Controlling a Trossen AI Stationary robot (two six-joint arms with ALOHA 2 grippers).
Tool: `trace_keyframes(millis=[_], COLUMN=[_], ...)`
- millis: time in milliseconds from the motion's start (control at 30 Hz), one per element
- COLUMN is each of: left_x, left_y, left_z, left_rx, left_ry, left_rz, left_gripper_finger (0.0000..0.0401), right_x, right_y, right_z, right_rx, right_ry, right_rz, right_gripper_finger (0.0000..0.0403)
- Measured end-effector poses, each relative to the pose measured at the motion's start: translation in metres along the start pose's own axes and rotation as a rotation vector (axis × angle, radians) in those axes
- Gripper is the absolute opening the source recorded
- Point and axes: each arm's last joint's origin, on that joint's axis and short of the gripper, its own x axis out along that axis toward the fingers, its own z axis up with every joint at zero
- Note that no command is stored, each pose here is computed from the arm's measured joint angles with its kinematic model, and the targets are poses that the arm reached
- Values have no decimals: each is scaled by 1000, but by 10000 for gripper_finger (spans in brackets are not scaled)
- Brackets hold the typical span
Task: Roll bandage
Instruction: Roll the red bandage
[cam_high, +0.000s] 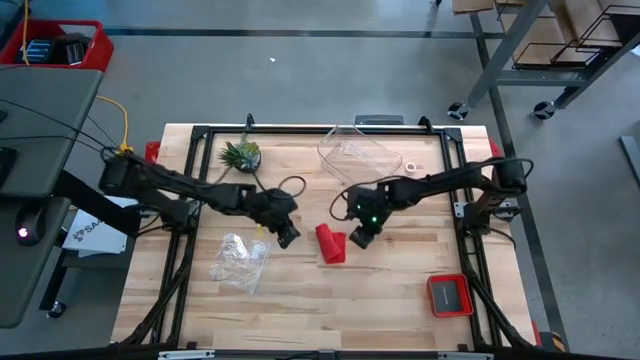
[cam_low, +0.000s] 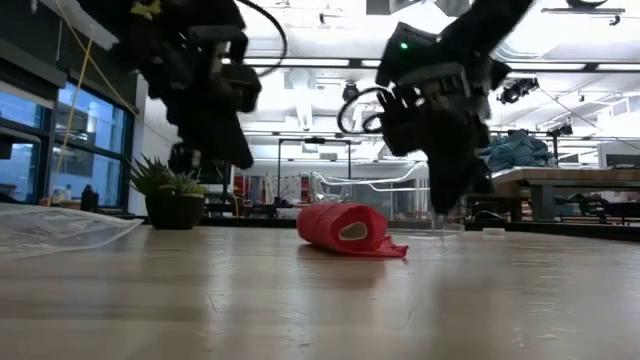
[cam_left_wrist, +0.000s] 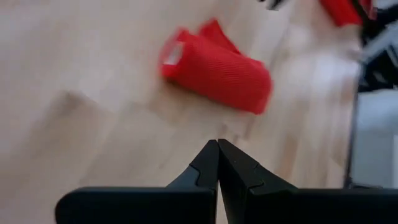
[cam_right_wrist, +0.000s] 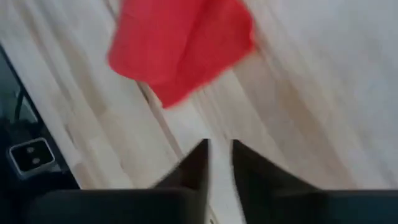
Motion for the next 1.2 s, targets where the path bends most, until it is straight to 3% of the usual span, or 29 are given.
trace_keyframes(millis=[67, 300, 800, 1200], left_x=[14, 51, 87, 90], left_y=[1, 6, 1, -6], left_z=[-1, -2, 12, 23], left_rx=[-2, -18, -3, 87], left_ry=[47, 136, 157, 118], left_rz=[-11, 52, 72, 45], left_gripper_finger=[0, 0, 0, 0], right_x=[7, 14, 42, 45], right_y=[-2, -13, -5, 8], right_z=[-3, -2, -6, 0], right_rx=[46, 248, 370, 391], right_ry=[-41, -210, -300, -404], right_rz=[10, -82, -121, -18], right_gripper_finger=[13, 2, 0, 0])
